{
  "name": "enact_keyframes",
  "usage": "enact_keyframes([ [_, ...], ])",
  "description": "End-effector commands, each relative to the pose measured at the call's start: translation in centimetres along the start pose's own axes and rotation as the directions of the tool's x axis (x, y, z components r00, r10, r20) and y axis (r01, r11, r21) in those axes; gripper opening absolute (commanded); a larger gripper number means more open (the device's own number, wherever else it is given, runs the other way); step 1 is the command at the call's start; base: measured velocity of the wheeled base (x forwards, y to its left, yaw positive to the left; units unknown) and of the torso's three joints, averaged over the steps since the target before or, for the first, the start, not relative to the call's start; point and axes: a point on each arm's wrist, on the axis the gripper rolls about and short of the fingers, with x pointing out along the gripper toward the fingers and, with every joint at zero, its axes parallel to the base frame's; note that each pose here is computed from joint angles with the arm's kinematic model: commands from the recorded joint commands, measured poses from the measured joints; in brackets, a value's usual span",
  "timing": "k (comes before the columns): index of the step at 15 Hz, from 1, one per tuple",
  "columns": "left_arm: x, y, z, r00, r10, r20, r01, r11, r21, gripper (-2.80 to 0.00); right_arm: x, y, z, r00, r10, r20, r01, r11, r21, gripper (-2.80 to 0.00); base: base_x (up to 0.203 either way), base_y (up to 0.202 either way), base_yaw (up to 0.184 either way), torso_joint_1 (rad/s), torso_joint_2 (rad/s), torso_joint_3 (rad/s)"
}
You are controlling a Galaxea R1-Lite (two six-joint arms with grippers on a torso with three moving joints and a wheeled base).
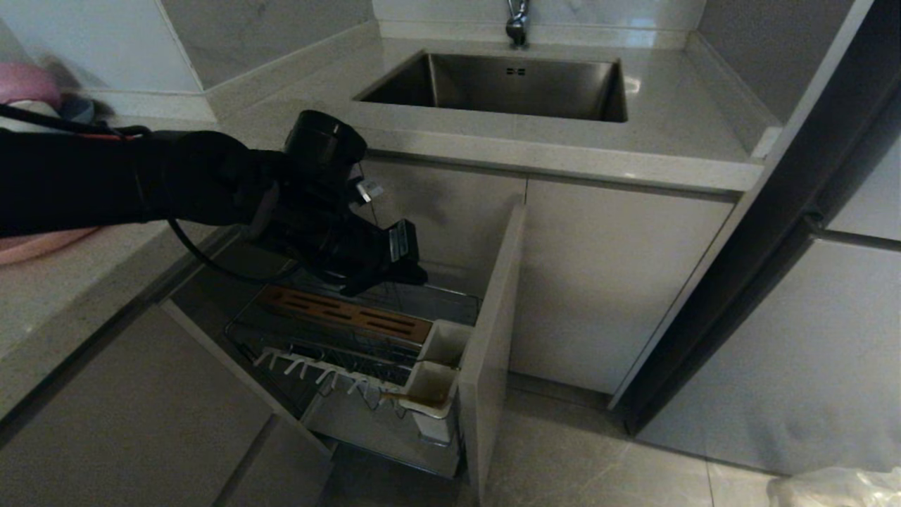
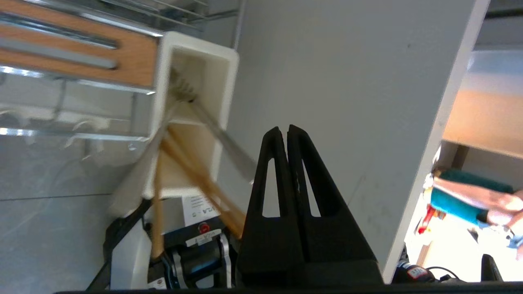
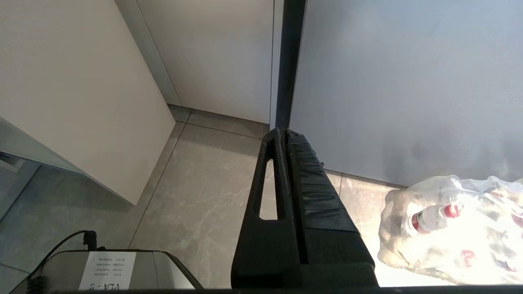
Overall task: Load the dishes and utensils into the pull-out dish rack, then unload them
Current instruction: Pick up the bowl and place it in the cupboard
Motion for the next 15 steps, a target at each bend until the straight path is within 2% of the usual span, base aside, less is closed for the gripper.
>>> enact_keyframes([
  [1,1.8,-0.5,-0.3,0.999,-0.004,-0.036,0.004,1.0,0.006,-2.8,0.0,0.0,0.0,1.0,0.0,-0.001,0.0,1.0,-0.001,-2.8,0.0,0.0,0.0,0.0,0.0,0.0],
  [9,3.4,-4.4,-1.7,0.994,-0.077,-0.077,0.081,0.995,0.055,-2.8,0.0,0.0,0.0,1.0,0.0,-0.001,0.0,1.0,0.0,-2.8,0.0,0.0,0.0,0.0,0.0,0.0],
  [15,3.9,-6.3,-2.7,0.989,-0.112,-0.098,0.119,0.991,0.068,-2.8,0.0,0.0,0.0,1.0,0.0,-0.001,0.0,1.0,0.0,-2.8,0.0,0.0,0.0,0.0,0.0,0.0],
])
